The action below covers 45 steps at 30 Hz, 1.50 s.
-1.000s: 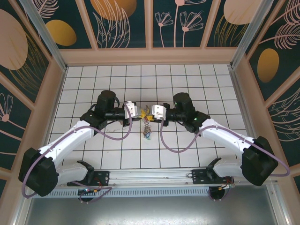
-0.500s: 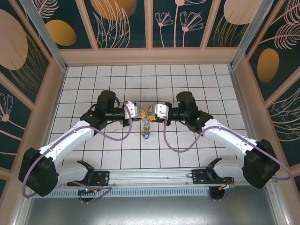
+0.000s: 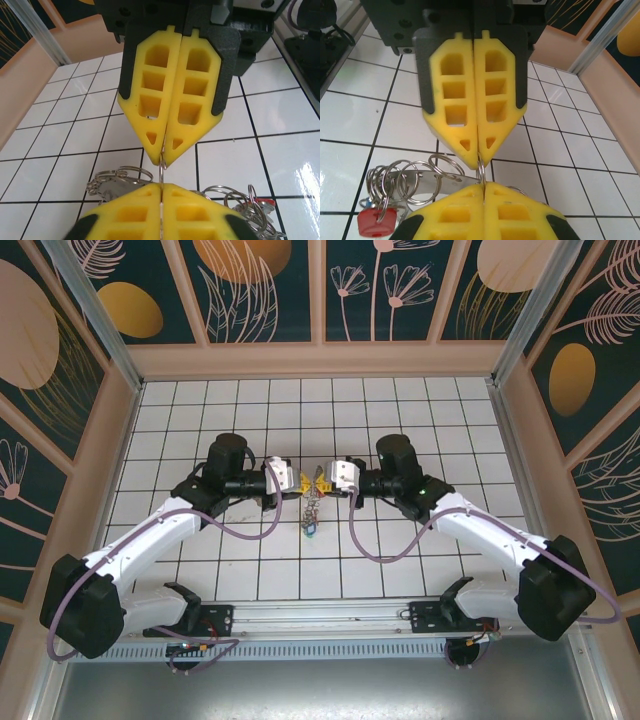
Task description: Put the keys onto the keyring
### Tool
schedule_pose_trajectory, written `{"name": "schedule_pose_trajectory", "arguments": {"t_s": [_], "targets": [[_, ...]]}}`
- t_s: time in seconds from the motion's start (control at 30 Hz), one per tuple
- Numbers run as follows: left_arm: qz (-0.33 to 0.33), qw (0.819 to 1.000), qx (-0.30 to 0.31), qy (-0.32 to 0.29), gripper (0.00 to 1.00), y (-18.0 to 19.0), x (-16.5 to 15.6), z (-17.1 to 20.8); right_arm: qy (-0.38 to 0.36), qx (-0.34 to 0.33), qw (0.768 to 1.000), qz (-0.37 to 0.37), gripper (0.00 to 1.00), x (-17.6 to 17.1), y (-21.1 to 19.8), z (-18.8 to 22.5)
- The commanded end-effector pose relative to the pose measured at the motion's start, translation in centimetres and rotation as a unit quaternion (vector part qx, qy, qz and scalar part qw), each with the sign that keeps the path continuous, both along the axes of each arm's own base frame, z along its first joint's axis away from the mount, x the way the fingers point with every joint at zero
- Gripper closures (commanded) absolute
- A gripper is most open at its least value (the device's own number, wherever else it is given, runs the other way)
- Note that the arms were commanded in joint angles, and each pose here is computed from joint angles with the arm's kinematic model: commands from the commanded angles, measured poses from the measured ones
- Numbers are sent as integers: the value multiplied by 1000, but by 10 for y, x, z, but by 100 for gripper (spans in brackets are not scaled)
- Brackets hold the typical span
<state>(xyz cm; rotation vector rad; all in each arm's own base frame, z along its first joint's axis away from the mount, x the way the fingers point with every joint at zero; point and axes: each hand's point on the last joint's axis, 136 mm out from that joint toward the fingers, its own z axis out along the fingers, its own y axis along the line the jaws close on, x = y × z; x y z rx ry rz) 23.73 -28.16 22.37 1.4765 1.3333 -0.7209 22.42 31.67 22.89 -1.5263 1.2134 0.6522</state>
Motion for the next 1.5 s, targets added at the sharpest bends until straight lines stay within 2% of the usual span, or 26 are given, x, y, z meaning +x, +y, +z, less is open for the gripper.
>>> {"name": "schedule_pose_trajectory", "arguments": {"t_s": [0.0,0.53,1.13,1.47], "targets": [[-12,999,-30,-12,80,-5,-5,15,-21,54,998,10,100,-5,2,23],[-12,1000,-23,7,77,-6,-4,5,-27,81,996,1,100,-7,-1,29],[-9,1000,-20,8,83,-7,0,3,-26,98,995,0,100,-8,-2,32],[-2,1000,-18,8,83,-6,2,1,-24,100,995,-7,100,-8,-3,30]]}}
